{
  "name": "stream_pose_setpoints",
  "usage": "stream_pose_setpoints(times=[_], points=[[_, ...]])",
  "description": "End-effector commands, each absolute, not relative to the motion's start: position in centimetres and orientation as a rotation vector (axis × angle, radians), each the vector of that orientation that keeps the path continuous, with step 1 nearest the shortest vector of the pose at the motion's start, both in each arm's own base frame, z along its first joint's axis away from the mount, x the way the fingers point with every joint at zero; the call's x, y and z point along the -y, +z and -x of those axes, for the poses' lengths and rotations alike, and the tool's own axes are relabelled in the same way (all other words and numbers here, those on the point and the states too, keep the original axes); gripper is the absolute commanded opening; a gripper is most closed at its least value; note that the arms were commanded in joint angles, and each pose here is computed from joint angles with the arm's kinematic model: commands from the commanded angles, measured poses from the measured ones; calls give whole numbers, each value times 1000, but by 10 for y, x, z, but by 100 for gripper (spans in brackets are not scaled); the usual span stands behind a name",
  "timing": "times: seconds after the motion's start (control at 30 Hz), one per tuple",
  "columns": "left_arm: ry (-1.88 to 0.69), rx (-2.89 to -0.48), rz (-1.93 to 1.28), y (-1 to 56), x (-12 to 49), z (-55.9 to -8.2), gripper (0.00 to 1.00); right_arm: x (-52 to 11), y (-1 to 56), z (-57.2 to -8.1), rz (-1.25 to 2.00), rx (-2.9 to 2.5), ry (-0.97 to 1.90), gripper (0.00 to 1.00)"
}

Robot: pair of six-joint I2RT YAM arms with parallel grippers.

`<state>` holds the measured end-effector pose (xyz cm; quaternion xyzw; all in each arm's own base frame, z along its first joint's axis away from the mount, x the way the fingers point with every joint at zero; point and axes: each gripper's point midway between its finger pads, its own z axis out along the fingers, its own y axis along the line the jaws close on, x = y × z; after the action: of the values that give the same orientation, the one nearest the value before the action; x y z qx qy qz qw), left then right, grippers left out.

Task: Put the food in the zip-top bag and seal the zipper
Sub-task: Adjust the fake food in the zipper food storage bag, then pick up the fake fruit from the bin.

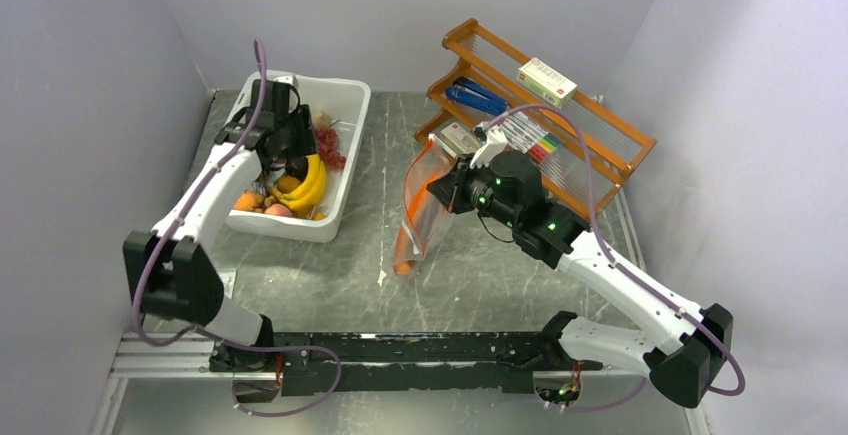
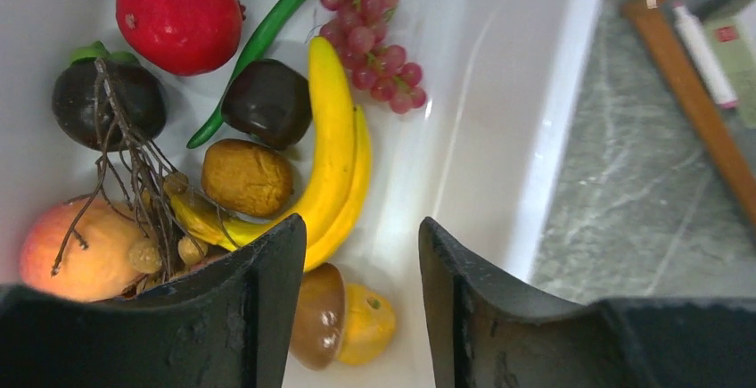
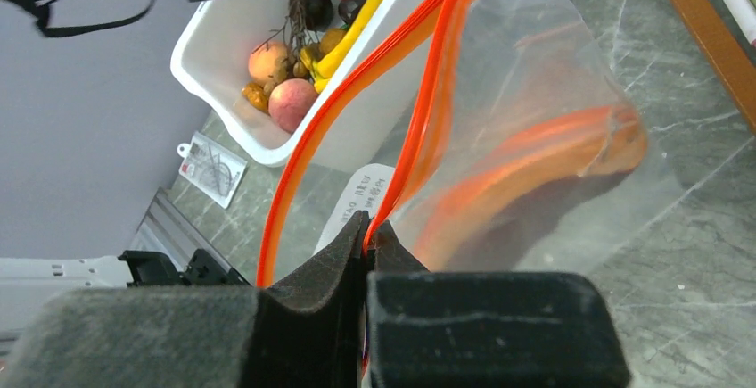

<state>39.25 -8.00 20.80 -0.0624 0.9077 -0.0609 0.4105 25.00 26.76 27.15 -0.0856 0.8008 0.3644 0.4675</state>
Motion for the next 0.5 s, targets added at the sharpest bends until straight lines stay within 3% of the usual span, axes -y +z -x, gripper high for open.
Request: stream_pose_setpoints(times=[0.0, 0.47], points=[[-181, -2300, 150, 199, 75, -420, 48, -268, 284, -252, 219, -1906, 914, 0], [-317, -2512, 103, 119, 80, -445, 37, -266, 282, -251, 191, -1925, 913, 0]])
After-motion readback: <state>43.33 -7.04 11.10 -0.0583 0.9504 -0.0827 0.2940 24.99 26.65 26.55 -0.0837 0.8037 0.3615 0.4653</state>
